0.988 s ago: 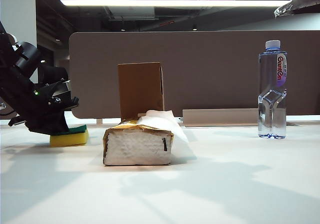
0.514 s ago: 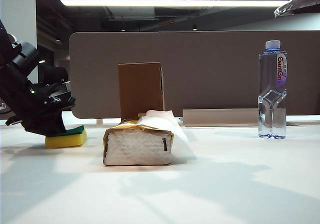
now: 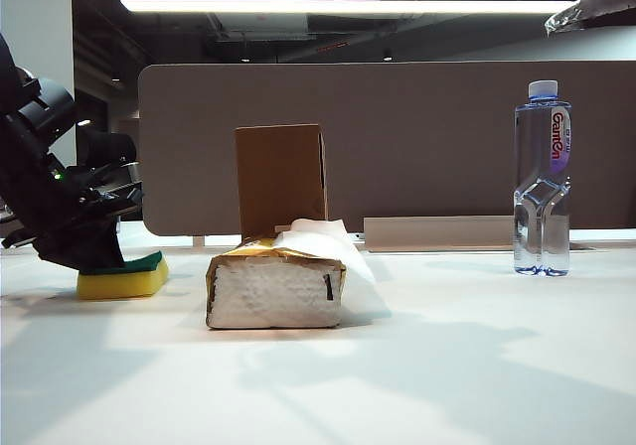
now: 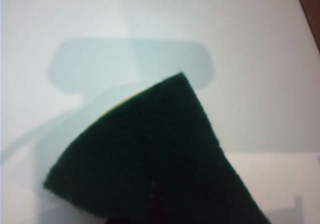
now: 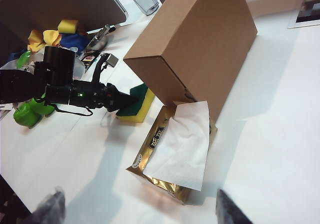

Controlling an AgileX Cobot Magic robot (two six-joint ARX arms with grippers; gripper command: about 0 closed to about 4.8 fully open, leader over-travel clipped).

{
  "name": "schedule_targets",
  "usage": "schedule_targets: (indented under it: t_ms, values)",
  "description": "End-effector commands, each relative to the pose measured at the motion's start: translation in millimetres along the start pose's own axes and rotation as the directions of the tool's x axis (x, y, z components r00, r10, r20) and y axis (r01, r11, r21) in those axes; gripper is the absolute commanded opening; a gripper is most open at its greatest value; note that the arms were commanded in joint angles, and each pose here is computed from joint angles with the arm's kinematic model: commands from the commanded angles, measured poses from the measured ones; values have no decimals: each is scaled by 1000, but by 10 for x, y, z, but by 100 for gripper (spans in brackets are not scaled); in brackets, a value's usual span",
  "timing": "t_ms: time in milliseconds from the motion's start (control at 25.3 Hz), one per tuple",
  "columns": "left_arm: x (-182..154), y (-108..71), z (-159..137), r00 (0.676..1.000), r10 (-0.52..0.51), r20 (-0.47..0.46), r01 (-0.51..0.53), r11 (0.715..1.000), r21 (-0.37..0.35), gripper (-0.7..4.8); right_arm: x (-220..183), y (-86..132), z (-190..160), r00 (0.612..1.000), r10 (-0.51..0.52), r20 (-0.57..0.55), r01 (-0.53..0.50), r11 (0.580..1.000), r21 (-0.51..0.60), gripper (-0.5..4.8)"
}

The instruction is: Move the sponge from left to right to wipe the table, avoiding obstacles on the table, and finally reaching the bottle of mineral water.

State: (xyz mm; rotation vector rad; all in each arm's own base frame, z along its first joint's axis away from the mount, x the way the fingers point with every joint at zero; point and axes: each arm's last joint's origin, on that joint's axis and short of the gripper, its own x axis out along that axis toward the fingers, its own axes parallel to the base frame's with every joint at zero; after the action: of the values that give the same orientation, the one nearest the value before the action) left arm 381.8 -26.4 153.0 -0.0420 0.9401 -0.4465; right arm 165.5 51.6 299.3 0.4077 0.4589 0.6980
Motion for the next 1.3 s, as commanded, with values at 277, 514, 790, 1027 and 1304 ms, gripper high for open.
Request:
schedule_targets:
  t_ms: [277, 514, 790, 1027, 1304]
  values:
    - [-50, -53, -208, 984, -44, -172, 34, 998, -62, -6, -9, 15, 28, 1000, 1, 19, -1, 1000, -10, 386]
    - [-146, -92, -190, 984, -45, -175, 35, 997, -63, -6, -9, 15, 29, 1000, 1, 19, 0, 1000, -10, 386]
    - [-242, -150, -297, 980, -67, -186, 53, 996, -77, -6, -9, 13, 29, 1000, -3, 21, 3, 1000, -11, 386]
    - [-421, -239, -378, 984, -80, -159, 70, 995, -69, -6, -9, 13, 29, 1000, -3, 21, 3, 1000, -10, 386]
    - [-371, -279, -743, 963, -127, -236, 100, 987, -123, -6, -10, 15, 30, 1000, -2, 21, 3, 1000, -11, 386]
